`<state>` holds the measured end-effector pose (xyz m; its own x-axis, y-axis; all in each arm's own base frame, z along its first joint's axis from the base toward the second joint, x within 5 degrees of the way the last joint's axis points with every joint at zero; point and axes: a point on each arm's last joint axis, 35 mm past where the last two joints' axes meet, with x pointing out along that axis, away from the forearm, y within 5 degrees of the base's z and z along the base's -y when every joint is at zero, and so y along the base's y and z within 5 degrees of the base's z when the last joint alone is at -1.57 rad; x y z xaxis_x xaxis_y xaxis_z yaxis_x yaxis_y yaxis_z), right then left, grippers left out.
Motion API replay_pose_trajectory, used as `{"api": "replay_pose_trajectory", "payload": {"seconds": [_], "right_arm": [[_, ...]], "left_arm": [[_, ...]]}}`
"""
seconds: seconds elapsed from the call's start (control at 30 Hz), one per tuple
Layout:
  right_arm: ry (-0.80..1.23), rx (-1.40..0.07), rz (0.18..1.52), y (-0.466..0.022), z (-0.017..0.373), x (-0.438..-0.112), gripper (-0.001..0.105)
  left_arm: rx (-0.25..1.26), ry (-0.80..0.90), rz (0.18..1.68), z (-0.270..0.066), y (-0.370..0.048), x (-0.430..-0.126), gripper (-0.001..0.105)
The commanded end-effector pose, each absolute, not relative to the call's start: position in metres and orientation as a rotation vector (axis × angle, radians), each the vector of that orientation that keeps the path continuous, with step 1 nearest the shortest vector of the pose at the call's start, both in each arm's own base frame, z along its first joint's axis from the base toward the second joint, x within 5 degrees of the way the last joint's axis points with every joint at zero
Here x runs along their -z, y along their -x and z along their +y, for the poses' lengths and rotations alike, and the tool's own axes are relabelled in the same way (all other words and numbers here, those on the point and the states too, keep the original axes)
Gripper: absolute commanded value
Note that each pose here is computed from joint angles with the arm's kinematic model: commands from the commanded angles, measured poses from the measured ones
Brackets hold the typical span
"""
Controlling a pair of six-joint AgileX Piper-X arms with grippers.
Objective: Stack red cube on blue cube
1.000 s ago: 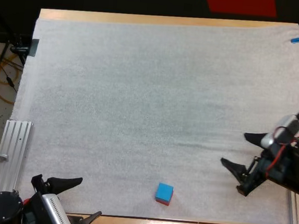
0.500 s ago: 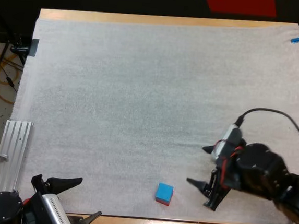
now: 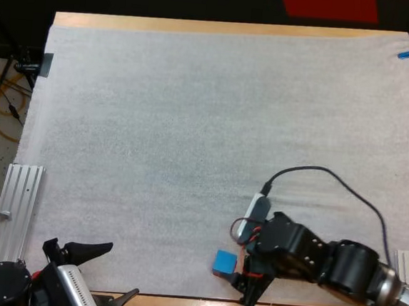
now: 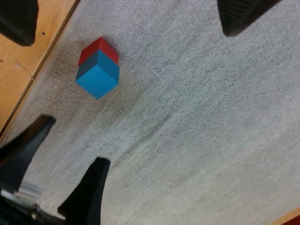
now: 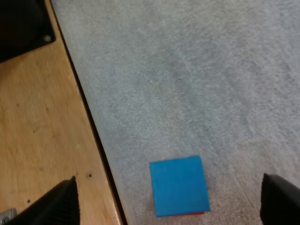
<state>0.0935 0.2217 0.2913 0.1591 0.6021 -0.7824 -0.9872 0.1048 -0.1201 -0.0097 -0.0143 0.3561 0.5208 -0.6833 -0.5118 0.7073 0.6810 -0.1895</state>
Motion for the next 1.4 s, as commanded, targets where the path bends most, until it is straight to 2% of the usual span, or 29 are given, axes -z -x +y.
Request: {"api": "replay_pose_trajectory", "payload": {"seconds": [0.0,0.17,0.5,0.9,1.0,1.07,1.13,1.37], "right_arm": [[0.74,-1.299,0.632,-0.093,0.227,-0.293,0.076],[0.814,-1.257,0.703,-0.094,0.244,-0.269,0.076],[0.904,-1.158,0.748,-0.105,0.265,-0.235,0.076],[0.968,-1.172,0.876,-0.109,0.278,-0.194,0.074],[0.963,-1.168,0.873,-0.11,0.28,-0.192,0.058],[0.96,-1.157,0.852,-0.111,0.28,-0.194,0.043],[0.961,-1.147,0.841,-0.111,0.28,-0.195,0.036],[0.941,-1.055,0.75,-0.121,0.285,-0.223,0.034]], "left_arm": [[0.824,-0.04,0.596,-0.014,0.01,-0.357,0.075],[0.781,-0.055,0.597,-0.013,0.009,-0.357,0.075],[0.78,-0.055,0.597,-0.013,0.009,-0.357,0.075],[0.78,-0.055,0.597,-0.013,0.009,-0.357,0.075],[0.78,-0.055,0.597,-0.013,0.009,-0.357,0.075],[0.78,-0.055,0.597,-0.013,0.009,-0.357,0.075],[0.78,-0.055,0.597,-0.013,0.009,-0.357,0.075],[0.78,-0.055,0.597,-0.013,0.009,-0.357,0.075]]}}
